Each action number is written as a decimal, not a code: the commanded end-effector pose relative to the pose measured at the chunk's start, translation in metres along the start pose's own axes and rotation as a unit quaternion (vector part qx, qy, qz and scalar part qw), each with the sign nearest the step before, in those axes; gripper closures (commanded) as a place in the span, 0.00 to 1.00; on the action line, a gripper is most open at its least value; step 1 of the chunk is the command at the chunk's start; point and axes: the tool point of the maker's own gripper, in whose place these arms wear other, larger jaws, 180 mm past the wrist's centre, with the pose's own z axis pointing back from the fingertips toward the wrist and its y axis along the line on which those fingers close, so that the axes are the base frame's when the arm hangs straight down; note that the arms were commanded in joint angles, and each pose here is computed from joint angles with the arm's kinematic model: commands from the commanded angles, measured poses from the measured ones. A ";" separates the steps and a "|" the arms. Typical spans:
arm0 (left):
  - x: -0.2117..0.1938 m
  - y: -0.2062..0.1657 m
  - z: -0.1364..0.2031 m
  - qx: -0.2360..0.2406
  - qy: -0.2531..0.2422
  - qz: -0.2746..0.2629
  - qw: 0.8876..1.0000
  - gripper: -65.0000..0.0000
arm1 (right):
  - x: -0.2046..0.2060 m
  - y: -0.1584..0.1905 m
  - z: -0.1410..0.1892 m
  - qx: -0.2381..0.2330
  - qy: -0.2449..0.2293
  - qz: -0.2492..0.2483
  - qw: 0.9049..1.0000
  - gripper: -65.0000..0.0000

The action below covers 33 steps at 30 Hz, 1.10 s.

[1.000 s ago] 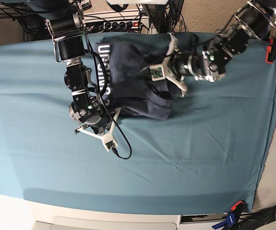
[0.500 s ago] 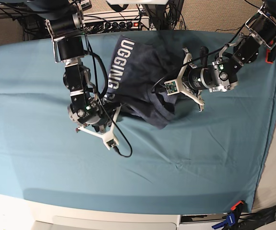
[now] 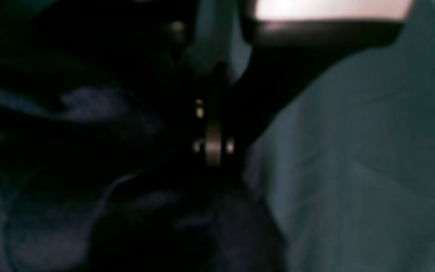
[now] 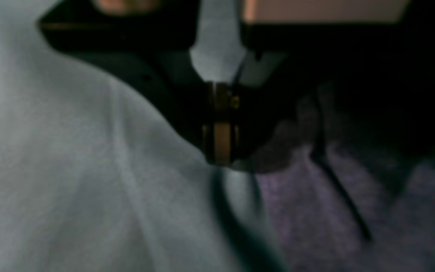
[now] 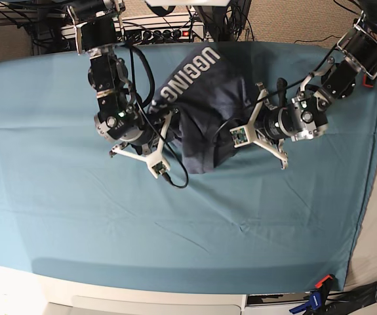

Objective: Fold the T-shirt properly
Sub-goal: 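Pull the grasped edge with the left gripper toward the right gripper, then press both grippers on the bundle's sides to square the folded shirt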

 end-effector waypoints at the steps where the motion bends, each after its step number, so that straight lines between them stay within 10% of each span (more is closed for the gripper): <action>1: 0.006 0.021 0.007 0.028 -0.008 -0.004 1.000 1.00 | -0.015 0.010 0.000 0.016 0.029 0.005 0.999 1.00; 21: -0.045 0.087 0.044 0.124 0.064 0.076 0.987 1.00 | -0.057 -0.015 0.023 -0.062 0.055 0.032 0.996 1.00; 33: -0.083 0.031 0.068 0.018 0.078 0.174 0.981 1.00 | -0.054 -0.015 0.023 -0.062 0.045 0.033 0.997 1.00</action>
